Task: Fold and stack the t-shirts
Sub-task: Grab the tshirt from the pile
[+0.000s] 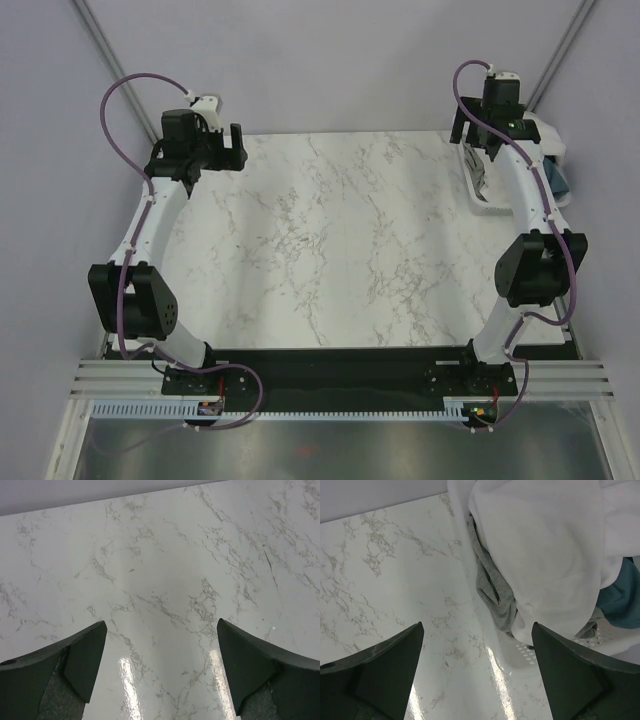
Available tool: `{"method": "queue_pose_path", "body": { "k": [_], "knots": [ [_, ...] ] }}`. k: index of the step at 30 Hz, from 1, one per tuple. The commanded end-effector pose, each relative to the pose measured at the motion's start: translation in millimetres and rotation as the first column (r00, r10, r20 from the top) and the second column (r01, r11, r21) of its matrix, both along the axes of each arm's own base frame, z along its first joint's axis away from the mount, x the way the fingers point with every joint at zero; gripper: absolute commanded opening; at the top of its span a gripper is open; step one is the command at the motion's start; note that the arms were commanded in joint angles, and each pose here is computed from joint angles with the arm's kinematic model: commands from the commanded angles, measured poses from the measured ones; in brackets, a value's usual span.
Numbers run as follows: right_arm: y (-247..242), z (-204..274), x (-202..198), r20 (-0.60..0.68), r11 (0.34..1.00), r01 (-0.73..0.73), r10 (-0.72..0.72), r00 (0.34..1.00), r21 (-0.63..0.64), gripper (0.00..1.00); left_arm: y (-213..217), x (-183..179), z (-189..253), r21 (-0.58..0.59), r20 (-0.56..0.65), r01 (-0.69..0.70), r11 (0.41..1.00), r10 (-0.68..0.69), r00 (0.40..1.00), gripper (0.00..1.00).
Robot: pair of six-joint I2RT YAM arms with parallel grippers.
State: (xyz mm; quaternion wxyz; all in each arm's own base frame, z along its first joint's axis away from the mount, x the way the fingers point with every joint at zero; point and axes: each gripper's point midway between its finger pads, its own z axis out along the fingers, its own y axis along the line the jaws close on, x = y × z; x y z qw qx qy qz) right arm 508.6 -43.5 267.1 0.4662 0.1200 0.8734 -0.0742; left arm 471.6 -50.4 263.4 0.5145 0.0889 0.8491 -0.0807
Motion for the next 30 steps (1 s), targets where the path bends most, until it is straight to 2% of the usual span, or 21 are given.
{"method": "queue_pose_path", "body": {
  "k": [1,2,5,7,9,10,11,16,18,20,22,23,24,25,26,27,30],
  "knots": [
    [-11.4,30.9,-9.1,0.063,0.997,0.047,-0.043,0.997,-0.054,0.98,7.9,5.8,10.1,-0.049,0.024,-0.089,0.995,0.091,0.996,1.0],
    [-16.4,41.1,-12.1,0.08,0.995,0.059,-0.053,0.995,-0.08,0.98,5.9,3.9,9.9,-0.077,0.016,-0.099,0.992,0.1,0.995,1.0],
    [-26.2,49.8,-19.7,0.07,0.984,0.048,-0.036,0.997,-0.169,0.98,-9.7,-0.7,16.1,-0.107,0.029,-0.006,0.994,0.009,1.0,0.99],
    [-23.9,49.0,-22.8,0.021,0.963,-0.068,0.077,0.997,-0.26,0.98,-25.8,-3.4,18.1,-0.113,0.041,0.109,0.988,-0.105,0.994,1.0],
    [-22.1,43.4,-27.9,0.0,0.946,-0.124,0.13,0.991,-0.3,0.98,-33.3,-2.1,21.0,-0.059,0.078,0.203,0.977,-0.198,0.977,0.96],
    [-24.5,48.7,-22.1,0.042,0.941,-0.11,0.13,0.991,-0.32,0.98,-34.1,0.6,19.0,-0.037,0.087,0.209,0.977,-0.205,0.975,0.96],
    [-26.0,41.8,-19.7,0.033,0.939,-0.111,0.128,0.991,-0.325,0.98,-26.1,5.2,15.4,-0.008,0.088,0.167,0.986,-0.166,0.982,0.95],
    [-19.3,27.2,3.4,0.043,0.967,-0.109,0.122,0.992,-0.23,0.98,-14.6,7.4,17.2,-0.007,0.079,0.085,0.996,-0.084,0.993,0.92],
    [-10.7,12.7,15.3,0.051,0.982,-0.113,0.122,0.991,-0.154,0.98,-17.7,6.9,17.0,-0.005,0.079,0.109,0.994,-0.108,0.991,0.92],
    [-7.0,-9.8,25.1,0.024,0.984,-0.127,0.131,0.991,-0.127,0.98,-24.3,11.6,22.1,0.019,0.104,0.17,0.985,-0.172,0.98,0.93],
    [-10.9,-19.3,33.9,0.02,0.986,-0.111,0.114,0.993,-0.123,0.98,-23.1,25.2,16.6,0.032,0.091,0.169,0.985,-0.171,0.981,0.94],
    [-13.9,-27.1,42.0,0.012,0.987,-0.102,0.104,0.994,-0.122,0.98,-18.8,33.8,33.5,0.027,0.109,0.13,0.991,-0.132,0.985,0.95],
    [-21.5,-30.0,45.0,0.011,0.99,-0.074,0.076,0.997,-0.122,0.98,-15.8,46.0,20.2,0.005,0.069,0.09,0.996,-0.09,0.994,0.96],
    [-26.0,-28.7,50.4,0.019,0.991,-0.056,0.059,0.998,-0.123,0.98,-13.5,54.9,37.6,-0.055,0.079,0.026,0.998,-0.021,0.997,0.96],
    [-31.6,-40.2,54.8,0.001,0.991,-0.044,0.045,0.999,-0.123,0.98,-10.9,56.2,29.5,-0.083,0.036,-0.019,0.996,0.022,0.999,0.97],
    [-34.4,-45.4,57.4,-0.009,0.991,-0.044,0.043,0.999,-0.13,0.98,-16.9,56.2,25.5,-0.09,0.029,-0.004,0.996,0.006,1.0,1.0],
    [-46.0,-59.0,68.0,-0.024,0.99,-0.018,0.015,1.0,-0.138,0.98,-32.0,52.8,-3.6,-0.005,-0.008,0.099,0.995,-0.099,0.995,1.0]
  ]
}}
